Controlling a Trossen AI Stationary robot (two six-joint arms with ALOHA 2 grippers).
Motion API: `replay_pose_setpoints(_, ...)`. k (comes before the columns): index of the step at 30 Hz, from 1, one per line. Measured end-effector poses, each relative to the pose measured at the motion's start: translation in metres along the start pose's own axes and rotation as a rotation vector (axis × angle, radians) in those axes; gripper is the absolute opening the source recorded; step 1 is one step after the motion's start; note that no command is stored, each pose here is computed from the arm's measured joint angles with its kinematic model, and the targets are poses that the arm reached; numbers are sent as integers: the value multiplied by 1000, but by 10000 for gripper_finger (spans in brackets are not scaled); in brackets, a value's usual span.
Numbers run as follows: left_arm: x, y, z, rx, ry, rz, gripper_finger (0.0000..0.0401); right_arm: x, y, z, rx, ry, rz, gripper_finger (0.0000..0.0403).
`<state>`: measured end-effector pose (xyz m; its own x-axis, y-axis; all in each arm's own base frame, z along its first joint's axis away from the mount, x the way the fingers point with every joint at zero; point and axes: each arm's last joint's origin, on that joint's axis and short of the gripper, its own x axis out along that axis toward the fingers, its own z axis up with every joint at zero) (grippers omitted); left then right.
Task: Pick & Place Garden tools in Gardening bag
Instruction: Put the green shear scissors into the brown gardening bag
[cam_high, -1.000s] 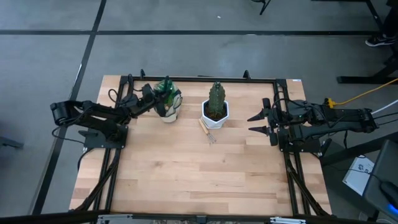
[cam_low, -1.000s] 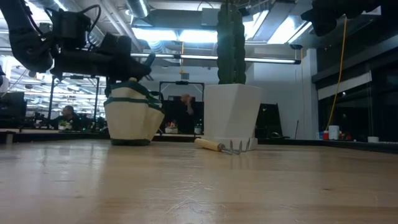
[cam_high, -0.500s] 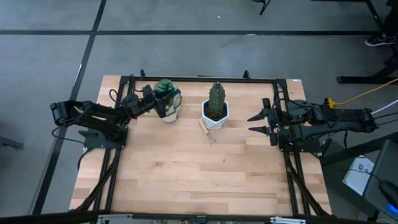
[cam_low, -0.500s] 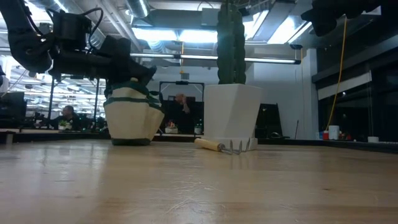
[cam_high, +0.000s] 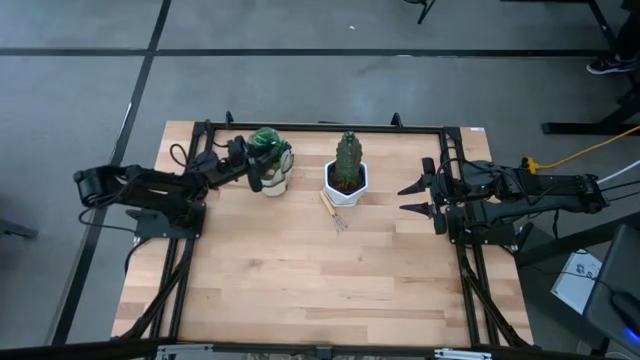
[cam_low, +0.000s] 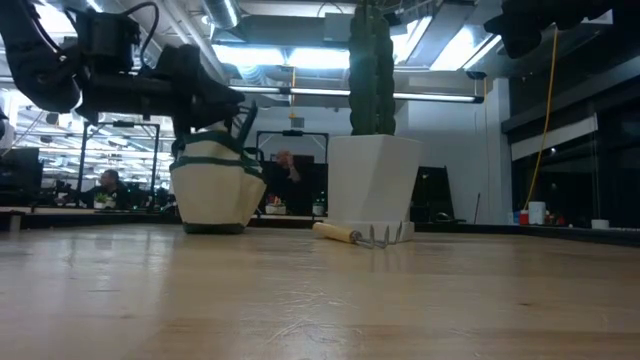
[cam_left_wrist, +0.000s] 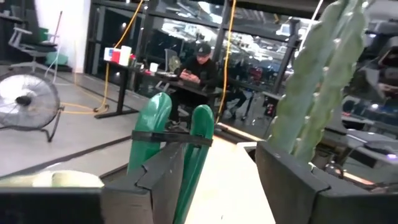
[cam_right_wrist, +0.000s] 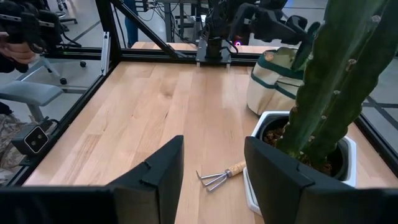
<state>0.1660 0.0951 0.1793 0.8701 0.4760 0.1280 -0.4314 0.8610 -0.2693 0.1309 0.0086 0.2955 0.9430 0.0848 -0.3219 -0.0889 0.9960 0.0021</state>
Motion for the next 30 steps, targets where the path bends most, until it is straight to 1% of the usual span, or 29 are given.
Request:
replay_pose_setpoints(4, -1, -1, 2, -3, -5, -8, 198, 0, 0, 0, 0, 0, 0, 172)
replay_pose_setpoints(8, -3, 0, -3, -70, 80, -9, 198, 0, 0, 0, 0, 0, 0, 172)
replay_pose_setpoints(13, -5, -1, -9, -125, 183, -85, 198, 0, 0, 0, 0, 0, 0, 172)
replay_pose_setpoints(18, -7, -5, -6, -149, 193, -176, 198, 0, 0, 0, 0, 0, 0, 172)
replay_pose_setpoints(20, -8, -6, -3, -156, 187, -196, 198, 0, 0, 0, 0, 0, 0, 172)
replay_pose_setpoints(26, -11, -8, -1, -205, 216, -229, 198, 0, 0, 0, 0, 0, 0, 172)
replay_pose_setpoints(30, -13, -7, -5, -244, 277, -205, 198, 0, 0, 0, 0, 0, 0, 172)
